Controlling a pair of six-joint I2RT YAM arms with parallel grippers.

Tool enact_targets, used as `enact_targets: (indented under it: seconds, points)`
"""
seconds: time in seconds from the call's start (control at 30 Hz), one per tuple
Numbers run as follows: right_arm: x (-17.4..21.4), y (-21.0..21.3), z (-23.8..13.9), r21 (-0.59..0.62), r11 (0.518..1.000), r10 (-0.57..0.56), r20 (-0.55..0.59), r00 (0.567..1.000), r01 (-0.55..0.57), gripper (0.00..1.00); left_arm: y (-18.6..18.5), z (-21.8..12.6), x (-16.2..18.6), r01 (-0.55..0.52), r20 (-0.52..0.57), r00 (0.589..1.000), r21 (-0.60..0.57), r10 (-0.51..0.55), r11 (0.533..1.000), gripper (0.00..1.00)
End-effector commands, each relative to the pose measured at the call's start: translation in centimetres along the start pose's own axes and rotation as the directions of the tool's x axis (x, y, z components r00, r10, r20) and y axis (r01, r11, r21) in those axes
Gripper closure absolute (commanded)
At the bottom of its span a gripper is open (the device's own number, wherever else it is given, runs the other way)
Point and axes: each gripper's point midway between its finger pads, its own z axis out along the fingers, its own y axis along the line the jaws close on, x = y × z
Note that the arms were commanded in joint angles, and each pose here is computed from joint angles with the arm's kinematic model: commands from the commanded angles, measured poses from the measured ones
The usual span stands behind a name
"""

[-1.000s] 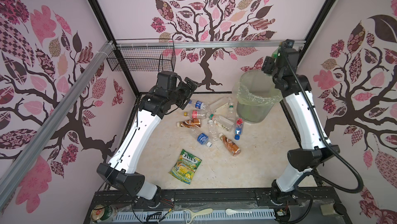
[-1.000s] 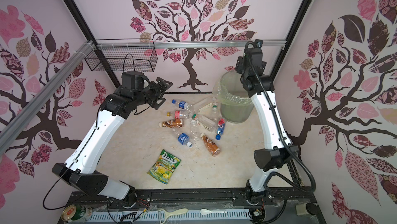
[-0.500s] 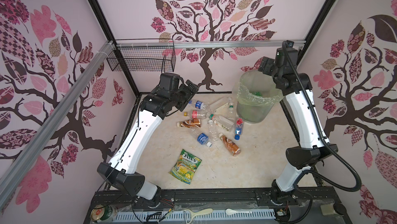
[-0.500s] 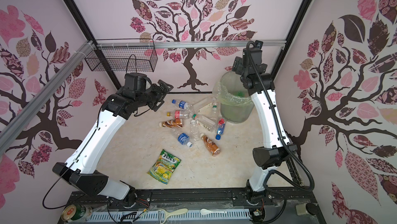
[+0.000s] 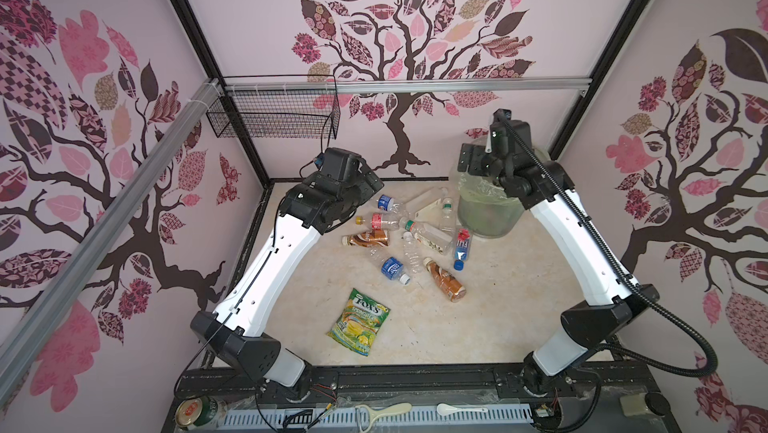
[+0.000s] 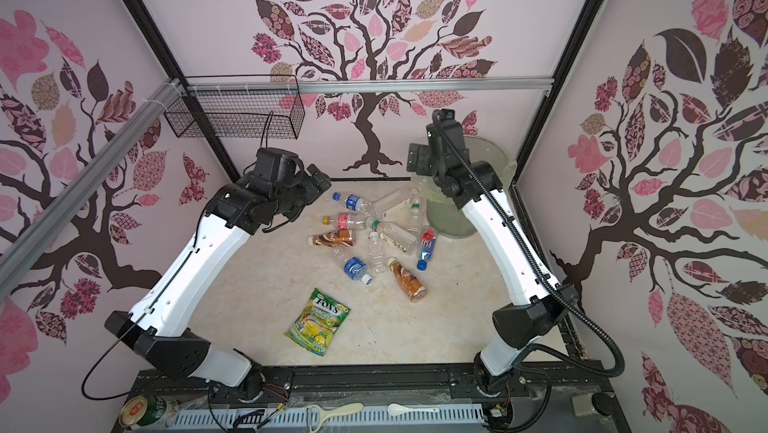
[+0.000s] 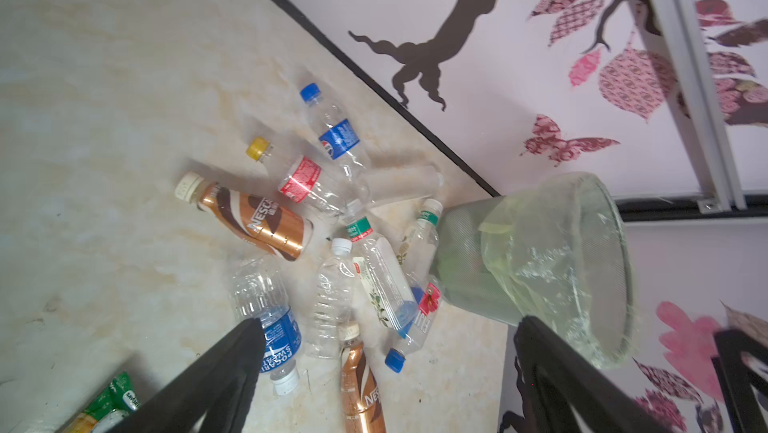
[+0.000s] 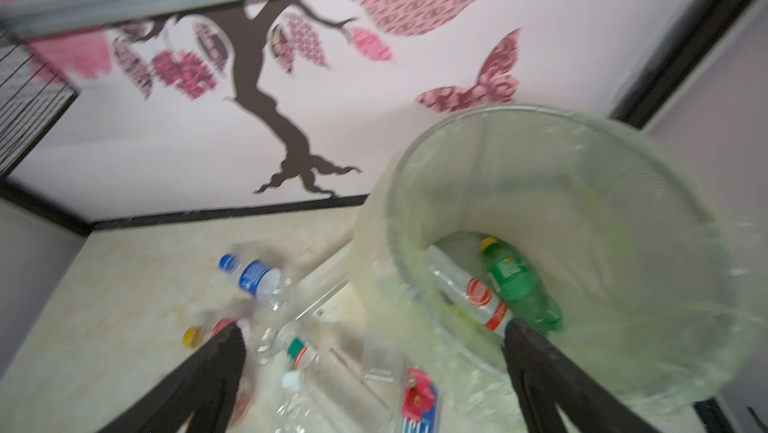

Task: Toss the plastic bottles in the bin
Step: 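Move both grippers back down over the bottle pile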

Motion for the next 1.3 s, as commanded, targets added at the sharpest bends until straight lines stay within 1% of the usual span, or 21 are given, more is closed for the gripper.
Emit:
enact_targets:
  seconds: [0.0,0.1,0.13,0.17,0.2,0.23,0.3,0.37,0.4,0.47,0.53,0.6,0.63,0.73,0.8,0.87,1.0,1.07,1.17,1.27]
  points:
    - [1.8,2.0,-2.2,-0.129,0.991,0.037,-0.016,0.999,-0.039,0.00,4.2,2.0,1.3,0.036,0.010,0.999,-0.133,-0.035,0.991,0.02]
    - [6.0,3.2,-2.0,-0.174,0.985,0.003,-0.083,0.997,-0.018,0.00,6.2,2.8,2.7,-0.041,0.001,0.999,-0.186,0.042,0.982,0.02]
    - [7.2,3.3,-1.9,-0.182,0.983,-0.012,-0.103,0.995,-0.007,0.00,6.6,3.2,3.6,-0.093,-0.015,0.996,-0.197,0.092,0.976,0.02]
    - [8.3,3.2,-1.8,-0.180,0.984,-0.023,-0.121,0.992,0.001,0.01,7.1,3.5,4.3,-0.126,-0.030,0.992,-0.211,0.122,0.969,0.02]
    - [9.4,3.1,-1.6,-0.182,0.983,-0.032,-0.139,0.990,0.006,0.00,7.9,4.0,5.5,-0.148,-0.075,0.988,-0.230,0.134,0.962,0.02]
    - [10.2,2.9,-1.4,-0.178,0.984,-0.038,-0.155,0.987,0.010,0.01,8.8,4.5,6.8,-0.156,-0.124,0.984,-0.243,0.129,0.958,0.02]
    - [11.9,2.3,-1.1,-0.160,0.987,-0.044,-0.182,0.982,0.015,0.00,10.6,5.4,9.5,-0.143,-0.229,0.970,-0.285,0.078,0.948,0.02]
    - [13.2,2.1,-0.7,-0.159,0.987,-0.049,-0.202,0.978,0.016,0.00,11.6,6.2,11.6,-0.142,-0.308,0.951,-0.305,0.043,0.942,0.02]
    - [14.0,2.1,-0.4,-0.163,0.987,-0.052,-0.216,0.975,0.016,0.00,12.3,6.5,12.4,-0.128,-0.331,0.944,-0.333,0.012,0.934,0.02]
    - [15.5,2.4,0.0,-0.183,0.983,-0.061,-0.250,0.966,0.015,0.01,13.1,7.3,13.4,-0.098,-0.341,0.939,-0.375,-0.038,0.922,0.02]
    - [16.7,2.5,0.2,-0.186,0.982,-0.073,-0.291,0.954,0.018,0.00,12.5,8.5,14.2,-0.089,-0.371,0.927,-0.338,-0.046,0.937,0.02]
    - [17.5,2.7,0.1,-0.198,0.980,-0.089,-0.306,0.948,0.028,0.00,11.1,9.7,15.5,-0.085,-0.427,0.903,-0.274,-0.042,0.958,0.02]
    - [17.9,2.8,0.1,-0.199,0.979,-0.098,-0.310,0.946,0.036,0.00,10.9,10.3,15.9,-0.083,-0.445,0.894,-0.269,-0.047,0.960,0.02]
    - [18.9,2.9,-0.1,-0.201,0.979,-0.100,-0.331,0.938,0.034,0.01,11.8,11.2,16.8,-0.106,-0.481,0.874,-0.332,-0.071,0.937,0.02]
    - [19.4,2.8,-0.2,-0.205,0.979,-0.089,-0.344,0.935,0.017,0.00,11.9,11.9,17.3,-0.134,-0.514,0.855,-0.347,-0.069,0.928,0.02]
    - [19.5,2.6,-0.3,-0.196,0.980,-0.081,-0.345,0.935,0.013,0.00,12.1,12.7,17.7,-0.155,-0.529,0.846,-0.363,-0.066,0.919,0.02]
    - [18.8,1.8,-0.6,-0.168,0.985,-0.087,-0.307,0.948,0.036,0.01,11.7,14.2,17.7,-0.170,-0.536,0.843,-0.351,-0.049,0.921,0.02]
    - [18.7,1.7,-0.8,-0.165,0.985,-0.098,-0.310,0.946,0.048,0.00,11.7,14.8,17.7,-0.164,-0.533,0.844,-0.356,-0.056,0.920,0.03]
    - [19.1,1.6,-0.8,-0.164,0.985,-0.102,-0.323,0.941,0.051,0.01,12.3,15.6,18.0,-0.153,-0.535,0.841,-0.377,-0.079,0.914,0.06]
    - [19.4,1.8,-0.7,-0.171,0.984,-0.099,-0.333,0.938,0.044,0.00,13.2,16.3,18.5,-0.135,-0.542,0.834,-0.379,-0.102,0.916,0.14]
